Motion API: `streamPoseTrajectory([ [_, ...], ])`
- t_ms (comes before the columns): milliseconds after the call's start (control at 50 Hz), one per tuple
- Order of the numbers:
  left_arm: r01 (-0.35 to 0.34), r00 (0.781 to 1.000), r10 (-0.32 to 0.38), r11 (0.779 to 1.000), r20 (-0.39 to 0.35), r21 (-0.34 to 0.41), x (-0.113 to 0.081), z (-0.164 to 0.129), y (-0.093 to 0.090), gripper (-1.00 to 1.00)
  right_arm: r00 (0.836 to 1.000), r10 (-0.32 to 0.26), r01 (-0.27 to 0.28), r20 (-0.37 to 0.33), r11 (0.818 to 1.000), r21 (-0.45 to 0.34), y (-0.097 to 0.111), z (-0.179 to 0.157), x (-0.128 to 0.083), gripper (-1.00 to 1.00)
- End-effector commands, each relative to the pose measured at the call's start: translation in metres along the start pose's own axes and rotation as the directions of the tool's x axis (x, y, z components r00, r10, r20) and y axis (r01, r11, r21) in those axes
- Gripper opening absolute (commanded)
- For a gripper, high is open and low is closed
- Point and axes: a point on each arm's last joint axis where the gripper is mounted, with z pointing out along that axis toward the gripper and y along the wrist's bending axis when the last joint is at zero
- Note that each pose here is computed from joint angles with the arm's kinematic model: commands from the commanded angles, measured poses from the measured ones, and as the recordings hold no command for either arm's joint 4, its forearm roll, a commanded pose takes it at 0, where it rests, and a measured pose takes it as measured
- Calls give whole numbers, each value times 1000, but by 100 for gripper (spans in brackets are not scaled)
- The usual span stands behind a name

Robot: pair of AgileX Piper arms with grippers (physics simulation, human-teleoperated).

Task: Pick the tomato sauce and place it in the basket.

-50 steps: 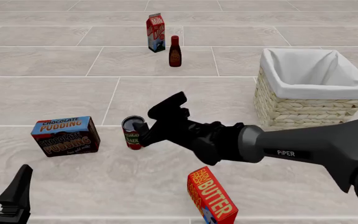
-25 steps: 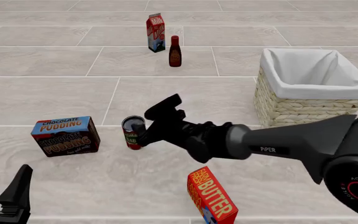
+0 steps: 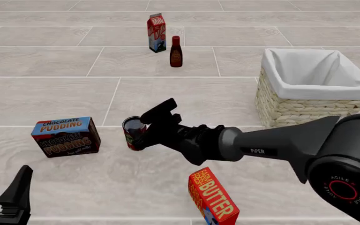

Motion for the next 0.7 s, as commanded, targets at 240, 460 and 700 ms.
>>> streamPoseTrajectory([
  [240, 0, 1000, 0, 1000, 0, 0, 0, 0, 0, 100, 1000, 7, -7, -12, 1000, 7, -4, 6, 6, 100],
  [460, 0, 1000, 0, 1000, 0, 0, 0, 0, 0, 100, 1000, 5, -5, -20, 1000, 7, -4, 11, 9, 100],
  [700, 0, 1000, 0, 1000, 0, 0, 0, 0, 0, 100, 1000, 8, -8, -29, 1000, 4, -2, 17, 14, 100],
])
